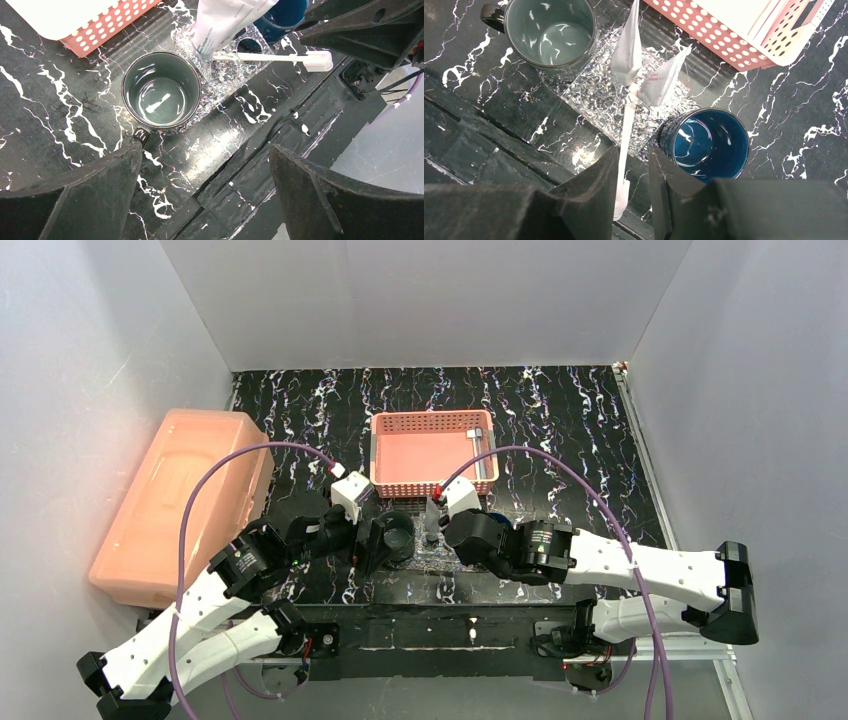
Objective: Prepare toiletry sets of a toothbrush and toothpaste on the tray
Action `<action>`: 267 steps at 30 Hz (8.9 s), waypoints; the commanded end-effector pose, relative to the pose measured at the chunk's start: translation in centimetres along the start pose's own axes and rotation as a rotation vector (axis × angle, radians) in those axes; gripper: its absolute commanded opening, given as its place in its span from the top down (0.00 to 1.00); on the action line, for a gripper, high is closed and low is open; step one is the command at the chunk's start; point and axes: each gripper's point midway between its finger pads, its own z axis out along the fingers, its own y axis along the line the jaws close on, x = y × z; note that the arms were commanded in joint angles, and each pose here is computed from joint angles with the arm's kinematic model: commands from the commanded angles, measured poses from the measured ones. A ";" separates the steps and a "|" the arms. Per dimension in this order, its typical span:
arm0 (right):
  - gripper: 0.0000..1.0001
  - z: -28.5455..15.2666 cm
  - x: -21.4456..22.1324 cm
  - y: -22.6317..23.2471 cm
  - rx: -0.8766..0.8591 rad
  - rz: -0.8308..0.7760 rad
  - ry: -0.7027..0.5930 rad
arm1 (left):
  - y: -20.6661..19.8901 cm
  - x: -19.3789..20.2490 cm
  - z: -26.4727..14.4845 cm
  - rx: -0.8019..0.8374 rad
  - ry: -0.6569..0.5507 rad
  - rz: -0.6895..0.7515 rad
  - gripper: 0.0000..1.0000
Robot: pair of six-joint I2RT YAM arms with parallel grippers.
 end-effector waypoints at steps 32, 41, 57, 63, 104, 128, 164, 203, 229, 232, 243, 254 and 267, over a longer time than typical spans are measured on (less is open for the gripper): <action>0.54 5.1 -8.9 -8.0 0.130 0.056 0.029 | 0.1 0.1 0.2 0.006 0.007 0.012 0.02; 0.47 9.3 -8.4 -10.2 0.133 0.099 0.112 | 0.5 0.5 0.2 -0.023 0.031 0.002 0.02; 0.39 17.2 -6.5 -14.2 0.165 0.156 0.275 | 0.7 -0.6 -0.4 -0.046 0.051 0.028 0.02; 0.36 19.6 -5.7 -15.3 0.169 0.185 0.315 | 1.1 -0.8 -0.2 -0.064 0.056 0.049 0.02; 0.99 25.3 -1.7 -21.5 0.452 0.080 0.479 | 0.7 0.0 -0.1 -0.032 0.032 0.037 0.01; 0.99 27.3 1.9 -17.4 0.237 0.145 0.523 | 0.9 0.1 0.0 -0.042 0.036 0.039 0.01; 0.72 25.6 -6.5 -15.3 0.084 0.235 0.300 | 1.0 0.1 0.2 -0.044 0.044 0.042 0.01; 0.57 28.4 -1.4 -13.0 -0.008 0.248 0.408 | 1.1 0.2 0.4 -0.053 0.056 0.043 0.00; 0.99 27.7 -3.8 -13.1 -0.036 0.207 0.336 | 1.5 0.5 1.1 -0.073 0.086 0.049 0.01; 0.99 26.9 -5.3 -13.2 -0.048 0.196 0.282 | 1.5 0.4 1.2 -0.075 0.089 0.050 0.01; 0.99 23.1 -10.4 -13.9 -0.046 0.163 0.120 | 1.6 0.5 1.4 -0.077 0.100 0.049 0.01; 0.99 17.9 -15.2 -14.1 -0.017 0.141 -0.028 | 1.6 0.5 1.6 -0.078 0.102 0.048 0.01; 0.99 10.7 -16.3 -11.0 -0.036 0.071 -0.117 | 0.4 -0.3 1.2 -0.030 0.087 -0.004 0.01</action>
